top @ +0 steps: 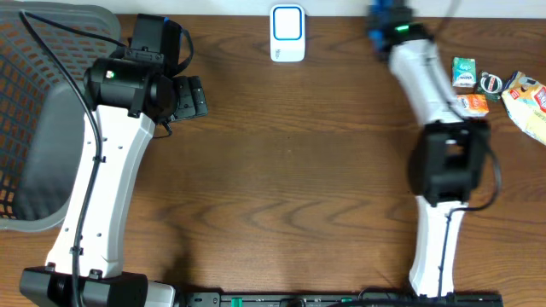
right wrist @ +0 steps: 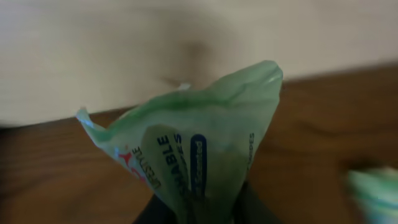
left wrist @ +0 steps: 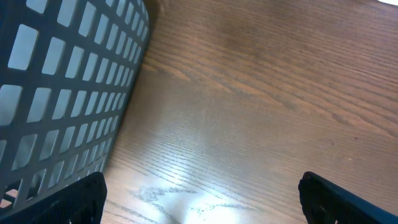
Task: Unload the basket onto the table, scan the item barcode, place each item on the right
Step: 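Swing the wipes pack to the right edge and release it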
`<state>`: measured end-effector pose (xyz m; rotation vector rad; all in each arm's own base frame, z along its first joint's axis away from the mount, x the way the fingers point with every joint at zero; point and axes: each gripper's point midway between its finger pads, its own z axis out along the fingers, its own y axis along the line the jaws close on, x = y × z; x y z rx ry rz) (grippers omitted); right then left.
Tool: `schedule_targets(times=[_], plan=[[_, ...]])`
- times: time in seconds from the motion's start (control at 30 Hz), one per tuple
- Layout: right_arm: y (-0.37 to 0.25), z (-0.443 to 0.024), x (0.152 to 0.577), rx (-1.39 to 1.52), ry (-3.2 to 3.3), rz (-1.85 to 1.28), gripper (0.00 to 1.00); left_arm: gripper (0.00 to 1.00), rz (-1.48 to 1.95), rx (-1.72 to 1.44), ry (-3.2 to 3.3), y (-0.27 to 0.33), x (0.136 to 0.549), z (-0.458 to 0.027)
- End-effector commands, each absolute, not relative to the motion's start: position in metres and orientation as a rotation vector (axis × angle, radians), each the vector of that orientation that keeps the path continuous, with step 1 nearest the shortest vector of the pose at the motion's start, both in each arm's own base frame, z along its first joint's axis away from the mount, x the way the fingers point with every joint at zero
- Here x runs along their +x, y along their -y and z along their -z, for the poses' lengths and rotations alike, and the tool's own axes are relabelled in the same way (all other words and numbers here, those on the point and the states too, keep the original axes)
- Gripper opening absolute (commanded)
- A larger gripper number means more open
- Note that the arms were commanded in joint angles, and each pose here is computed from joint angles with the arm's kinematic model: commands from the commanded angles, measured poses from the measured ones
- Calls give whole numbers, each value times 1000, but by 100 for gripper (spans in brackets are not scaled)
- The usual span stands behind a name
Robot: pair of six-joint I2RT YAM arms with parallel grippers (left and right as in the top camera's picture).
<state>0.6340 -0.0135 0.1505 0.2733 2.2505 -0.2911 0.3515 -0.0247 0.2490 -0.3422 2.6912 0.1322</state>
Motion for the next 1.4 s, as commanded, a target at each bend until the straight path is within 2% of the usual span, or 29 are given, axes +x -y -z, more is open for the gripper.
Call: schedule_targets(times=[0.0, 0.27, 0.33, 0.43, 0.47, 0.5, 0.53, 0.77, 1.0, 1.2, 1.37], plan=[[70, -150, 615, 325, -2313, 394, 12, 98, -147, -359, -2688, 22, 351, -249], [192, -119, 558, 570, -2463, 499, 26, 98, -147, -359, -2688, 22, 351, -249], [203, -112, 549, 598, -2498, 444, 35, 98, -147, -359, -2688, 22, 351, -249], [209, -104, 539, 623, -2544, 339, 56, 98, -147, -359, -2688, 22, 351, -249], [210, -102, 537, 628, -2552, 313, 68, 98, -147, -359, -2688, 22, 351, -249], [210, -101, 536, 631, -2558, 292, 91, 98, -147, -359, -2688, 22, 351, -249], [210, -100, 535, 633, -2564, 273, 99, 98, -147, -359, -2688, 22, 351, -249], [198, -116, 530, 647, -2560, 251, 99, 98, -147, -359, -2688, 22, 351, -249], [166, -192, 523, 684, -2441, 135, 99, 98, -147, -359, -2688, 22, 351, -249], [130, -256, 485, 622, -2434, 31, 94, 98, -147, -359, -2688, 22, 351, -249], [95, -272, 449, 571, -2518, 7, 89, 98, -147, -359, -2688, 22, 351, -249]])
